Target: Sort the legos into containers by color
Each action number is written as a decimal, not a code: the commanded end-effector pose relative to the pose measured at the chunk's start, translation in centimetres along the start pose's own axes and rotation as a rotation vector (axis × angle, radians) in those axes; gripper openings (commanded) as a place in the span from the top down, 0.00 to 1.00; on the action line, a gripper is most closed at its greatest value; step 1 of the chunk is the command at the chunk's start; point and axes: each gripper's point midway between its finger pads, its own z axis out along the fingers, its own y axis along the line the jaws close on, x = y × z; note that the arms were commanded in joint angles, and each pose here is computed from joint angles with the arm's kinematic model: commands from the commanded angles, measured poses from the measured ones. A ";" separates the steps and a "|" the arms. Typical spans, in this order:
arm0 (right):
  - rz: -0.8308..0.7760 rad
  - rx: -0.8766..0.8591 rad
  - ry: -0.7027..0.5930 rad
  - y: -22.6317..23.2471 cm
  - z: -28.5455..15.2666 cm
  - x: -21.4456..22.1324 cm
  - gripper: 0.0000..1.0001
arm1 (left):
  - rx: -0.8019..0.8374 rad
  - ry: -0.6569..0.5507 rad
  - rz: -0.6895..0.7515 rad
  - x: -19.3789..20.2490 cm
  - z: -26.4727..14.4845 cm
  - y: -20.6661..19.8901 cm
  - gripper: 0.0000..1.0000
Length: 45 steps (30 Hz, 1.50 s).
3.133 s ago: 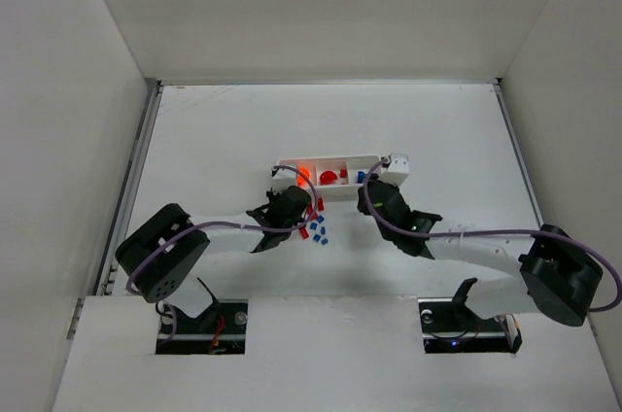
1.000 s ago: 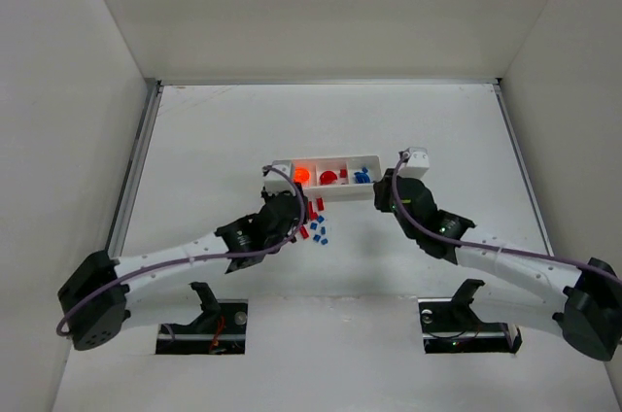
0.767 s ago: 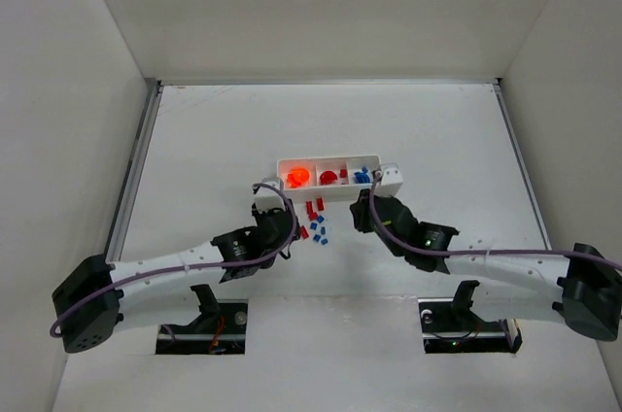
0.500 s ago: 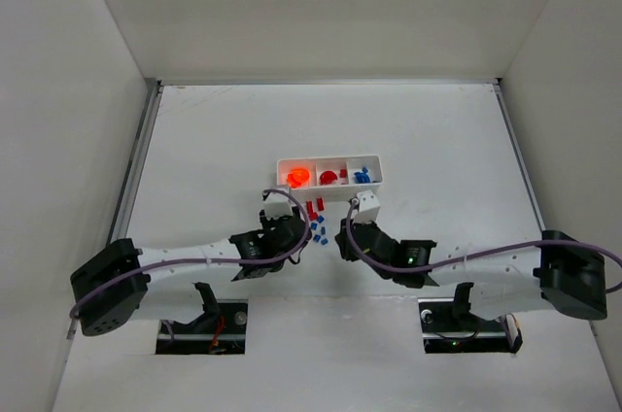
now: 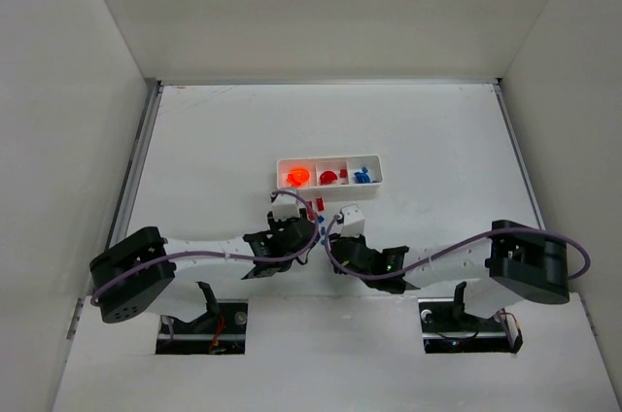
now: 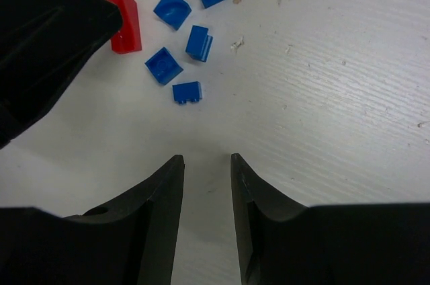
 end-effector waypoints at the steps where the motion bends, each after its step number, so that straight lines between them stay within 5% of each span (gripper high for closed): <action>1: 0.050 -0.052 -0.057 2.3 0.2 -1.9 0.60 | 0.013 -0.032 -0.044 -1.2 0.3 -1.0 0.60; 11: 0.043 -0.027 -0.053 1.9 1.3 -1.8 0.60 | -0.001 -0.013 -0.011 -0.2 1.5 -1.4 0.64; 21: 0.052 -0.026 -0.076 1.8 3.2 -1.9 0.61 | -0.001 -0.029 -0.018 -0.6 1.1 -0.6 0.85; 45: 0.120 -0.027 -0.197 0.6 0.4 -5.4 0.76 | 0.022 -0.060 -0.062 -1.9 -0.7 1.6 0.88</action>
